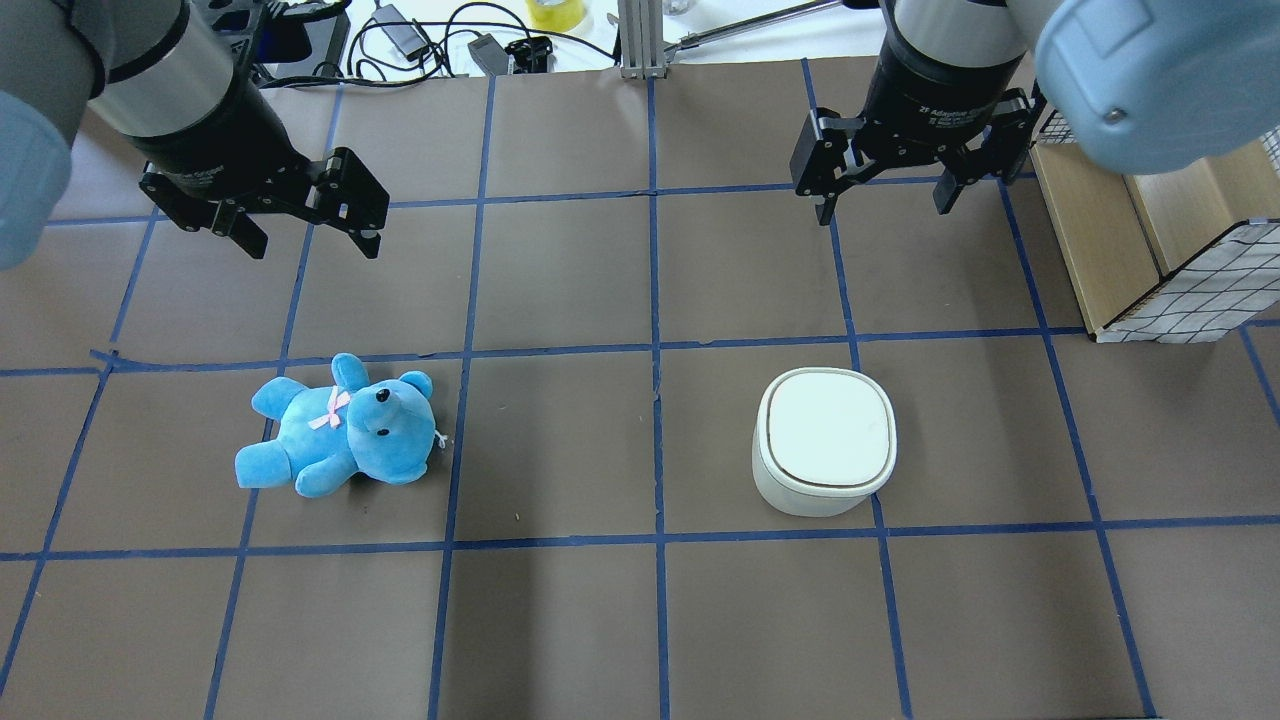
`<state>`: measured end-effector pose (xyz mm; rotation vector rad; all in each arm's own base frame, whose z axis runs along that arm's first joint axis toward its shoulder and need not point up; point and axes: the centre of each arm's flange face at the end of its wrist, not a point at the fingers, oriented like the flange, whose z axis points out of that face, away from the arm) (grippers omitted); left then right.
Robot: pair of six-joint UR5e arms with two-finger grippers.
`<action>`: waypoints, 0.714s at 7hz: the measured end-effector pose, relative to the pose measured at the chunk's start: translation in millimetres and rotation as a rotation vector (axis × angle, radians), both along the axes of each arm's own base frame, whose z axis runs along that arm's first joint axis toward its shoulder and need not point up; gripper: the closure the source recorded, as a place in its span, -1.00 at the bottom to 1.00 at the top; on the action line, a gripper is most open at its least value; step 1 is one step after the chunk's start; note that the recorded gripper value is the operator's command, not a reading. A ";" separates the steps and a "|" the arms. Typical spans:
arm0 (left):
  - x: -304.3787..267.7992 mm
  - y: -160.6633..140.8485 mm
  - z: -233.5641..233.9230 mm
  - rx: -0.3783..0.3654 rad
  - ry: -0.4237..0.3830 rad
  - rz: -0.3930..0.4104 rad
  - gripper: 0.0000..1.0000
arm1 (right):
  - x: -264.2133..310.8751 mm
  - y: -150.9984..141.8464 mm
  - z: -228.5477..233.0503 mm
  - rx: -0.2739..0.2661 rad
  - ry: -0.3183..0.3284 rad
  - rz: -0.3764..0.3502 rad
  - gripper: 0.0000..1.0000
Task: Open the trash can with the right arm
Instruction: 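Lower the right gripper toward the white trash can lid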
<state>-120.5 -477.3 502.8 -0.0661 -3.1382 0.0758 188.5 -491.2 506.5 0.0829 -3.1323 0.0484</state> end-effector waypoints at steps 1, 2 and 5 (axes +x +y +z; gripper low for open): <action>0.0 0.0 0.0 0.000 0.000 0.000 -1.00 | 0.1 0.1 0.5 -0.001 0.001 -0.001 -1.00; 0.1 0.0 0.0 0.000 -0.001 0.000 -1.00 | 0.2 0.1 -0.7 0.001 0.004 -0.001 -1.00; 0.0 0.0 0.0 0.000 0.000 0.000 -1.00 | 0.1 -1.1 -3.2 -0.002 0.009 -0.002 -0.09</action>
